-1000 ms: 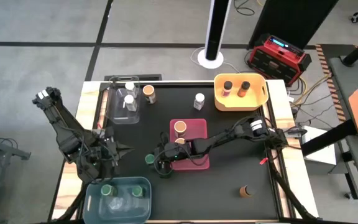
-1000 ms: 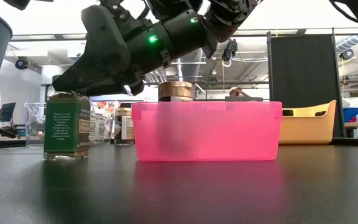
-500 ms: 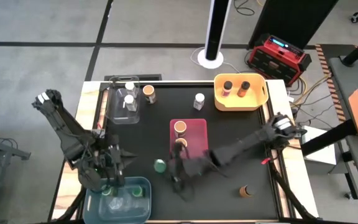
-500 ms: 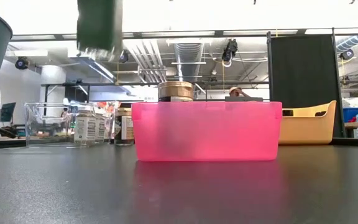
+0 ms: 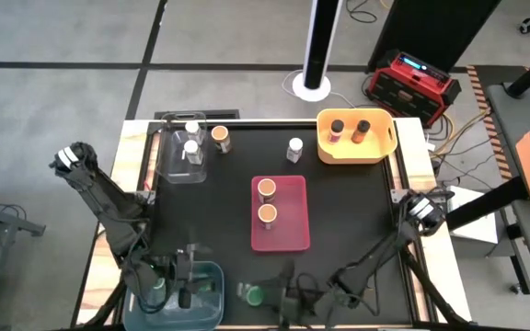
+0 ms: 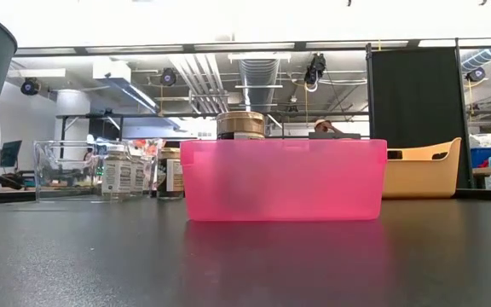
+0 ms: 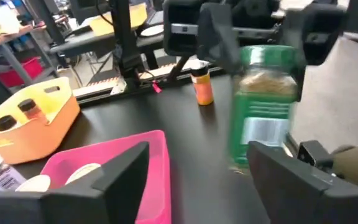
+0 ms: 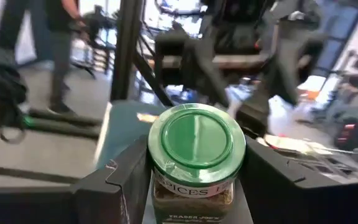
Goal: Sort spices by type
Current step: Put the green seasoning bottle into the blue bin
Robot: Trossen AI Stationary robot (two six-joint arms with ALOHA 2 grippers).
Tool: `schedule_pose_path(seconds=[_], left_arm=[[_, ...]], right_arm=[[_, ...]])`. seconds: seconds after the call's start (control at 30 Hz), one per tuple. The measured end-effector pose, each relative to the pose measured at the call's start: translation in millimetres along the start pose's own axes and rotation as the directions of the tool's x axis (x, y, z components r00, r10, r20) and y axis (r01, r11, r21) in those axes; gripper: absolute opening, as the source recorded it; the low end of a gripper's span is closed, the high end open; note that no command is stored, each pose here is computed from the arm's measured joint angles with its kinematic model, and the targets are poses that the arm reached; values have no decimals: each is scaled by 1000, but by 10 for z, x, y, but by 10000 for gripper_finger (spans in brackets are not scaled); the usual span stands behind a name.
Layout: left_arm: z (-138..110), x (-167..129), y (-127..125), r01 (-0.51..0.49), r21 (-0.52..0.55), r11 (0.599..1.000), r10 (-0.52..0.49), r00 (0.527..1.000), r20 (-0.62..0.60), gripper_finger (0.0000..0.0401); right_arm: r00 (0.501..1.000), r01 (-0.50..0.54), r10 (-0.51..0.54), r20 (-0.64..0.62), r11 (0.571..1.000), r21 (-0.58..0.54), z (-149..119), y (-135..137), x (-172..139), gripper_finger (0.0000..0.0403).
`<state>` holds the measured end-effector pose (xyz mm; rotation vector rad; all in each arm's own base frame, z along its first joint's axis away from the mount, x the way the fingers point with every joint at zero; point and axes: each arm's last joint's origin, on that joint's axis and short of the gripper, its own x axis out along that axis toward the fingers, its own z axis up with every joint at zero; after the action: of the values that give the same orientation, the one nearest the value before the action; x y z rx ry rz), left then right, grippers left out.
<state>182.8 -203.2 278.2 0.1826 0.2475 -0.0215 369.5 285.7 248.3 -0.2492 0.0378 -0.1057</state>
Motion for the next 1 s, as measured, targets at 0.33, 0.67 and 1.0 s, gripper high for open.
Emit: schedule_pose_path(seconds=[0.33, 0.67, 1.0], left_arm=[[762, -584, 284, 23, -73, 997, -32, 991, -127, 272], [1068, -943, 571, -74, -151, 986, 33, 966, -255, 272], [1059, -941, 574, -83, -141, 987, 44, 966, -256, 272]], right_arm=[[976, -207, 193, 100, 966, 156, 137, -313, 511, 195], [957, -288, 272, 104, 939, 190, 20, -321, 1027, 195], [957, -288, 289, 21, 943, 164, 25, -134, 1394, 195]])
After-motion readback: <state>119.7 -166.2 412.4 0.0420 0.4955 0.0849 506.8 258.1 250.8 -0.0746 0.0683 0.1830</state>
